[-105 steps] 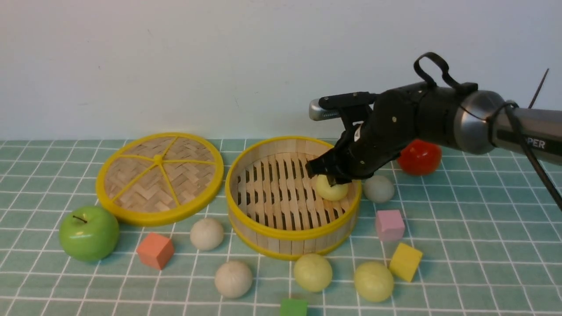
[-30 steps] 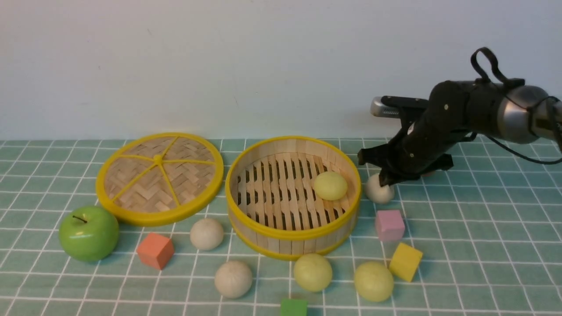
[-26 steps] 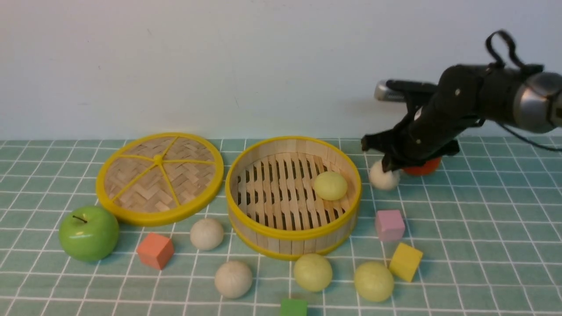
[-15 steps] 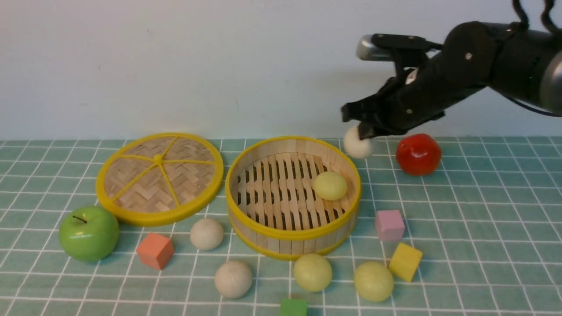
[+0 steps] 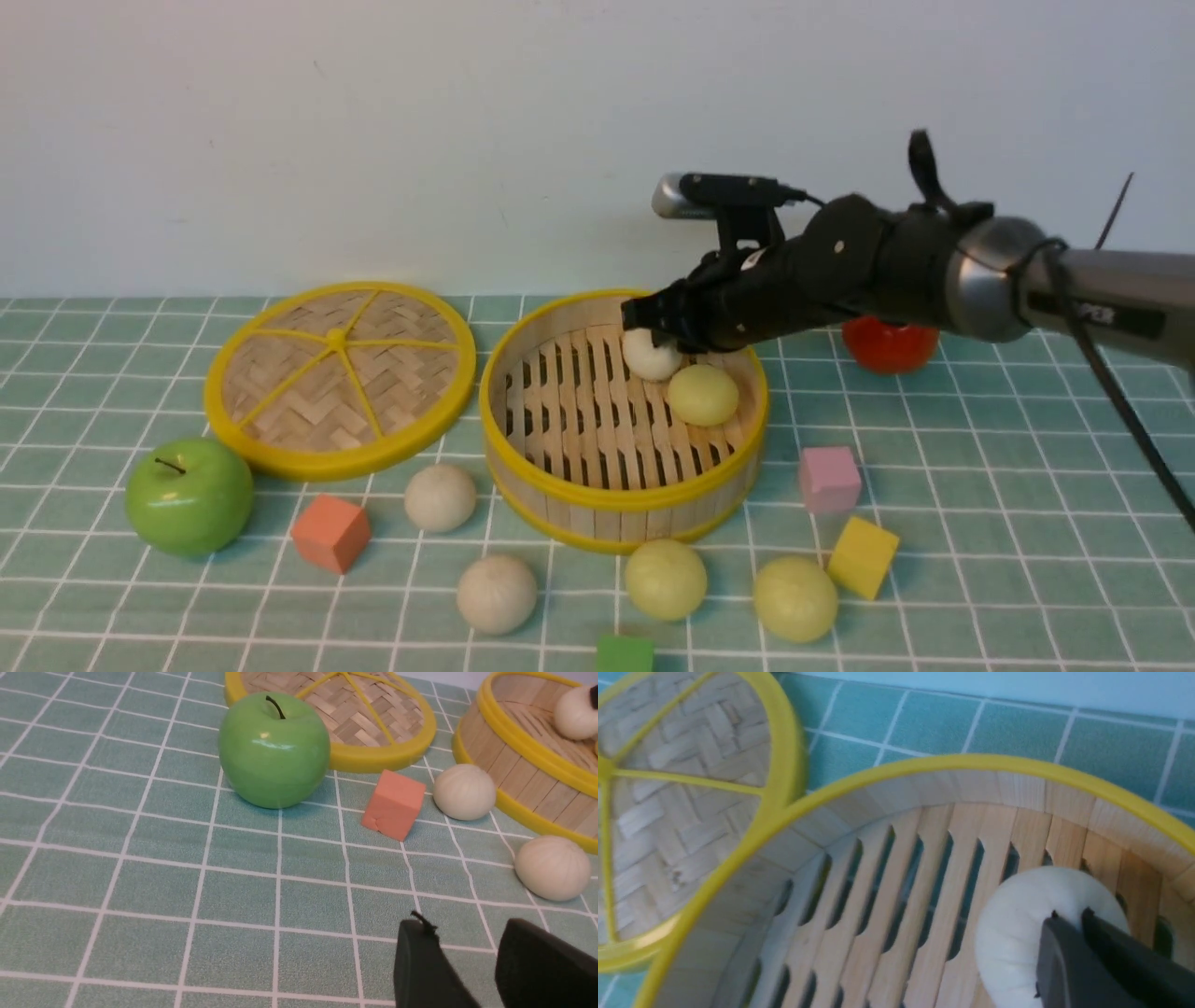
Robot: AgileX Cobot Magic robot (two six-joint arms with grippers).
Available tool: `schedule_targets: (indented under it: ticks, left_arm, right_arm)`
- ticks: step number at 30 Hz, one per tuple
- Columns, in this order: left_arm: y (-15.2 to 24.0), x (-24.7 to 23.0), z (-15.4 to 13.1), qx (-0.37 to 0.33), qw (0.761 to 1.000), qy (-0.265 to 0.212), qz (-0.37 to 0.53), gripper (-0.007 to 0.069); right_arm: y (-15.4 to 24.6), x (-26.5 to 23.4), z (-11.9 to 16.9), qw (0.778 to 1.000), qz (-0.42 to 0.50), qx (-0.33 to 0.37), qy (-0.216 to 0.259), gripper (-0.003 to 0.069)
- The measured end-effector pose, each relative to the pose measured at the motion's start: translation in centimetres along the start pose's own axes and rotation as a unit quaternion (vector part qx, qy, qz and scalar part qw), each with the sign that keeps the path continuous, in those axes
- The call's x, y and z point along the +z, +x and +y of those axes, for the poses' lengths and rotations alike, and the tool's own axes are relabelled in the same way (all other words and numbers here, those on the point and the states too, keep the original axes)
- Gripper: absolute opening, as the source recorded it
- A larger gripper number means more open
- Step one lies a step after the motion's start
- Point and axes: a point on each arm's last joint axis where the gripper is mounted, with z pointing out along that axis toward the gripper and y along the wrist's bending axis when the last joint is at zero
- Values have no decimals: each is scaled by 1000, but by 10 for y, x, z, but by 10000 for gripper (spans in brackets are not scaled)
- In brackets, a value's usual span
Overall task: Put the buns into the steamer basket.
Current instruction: Use the right arm to put the steamed stuffed bun into the steamer, then use the right arm to grab a steamed stuffed bun
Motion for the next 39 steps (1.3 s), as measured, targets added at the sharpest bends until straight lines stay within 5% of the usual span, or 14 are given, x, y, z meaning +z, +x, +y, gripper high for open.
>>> schedule_targets:
  ticks: [7,15,20,25,31,39]
  left_arm:
    - [0,0,0,0,1000,0,0,238]
    - [0,0,0,0,1000,0,0,238]
    - [0,0,0,0,1000,0,0,238]
    - [0,0,0,0,1000,0,0,238]
    - [0,0,0,0,1000,0,0,238]
    - [0,0,0,0,1000,0,0,238]
  right_arm:
    - [-1,2,-1,1000,-7,-1,3,74]
    - [-19,-29,11,999,-14,-42,-6,379]
    - [-38,-74,26,996,-15,-92,-15,484]
    - [-55,-142,36,991,-2,-135,-8,499]
    - [-65,-200,15,994,16,-104,41,467]
    - [-22,-187,7,993,96,-48,54,422]
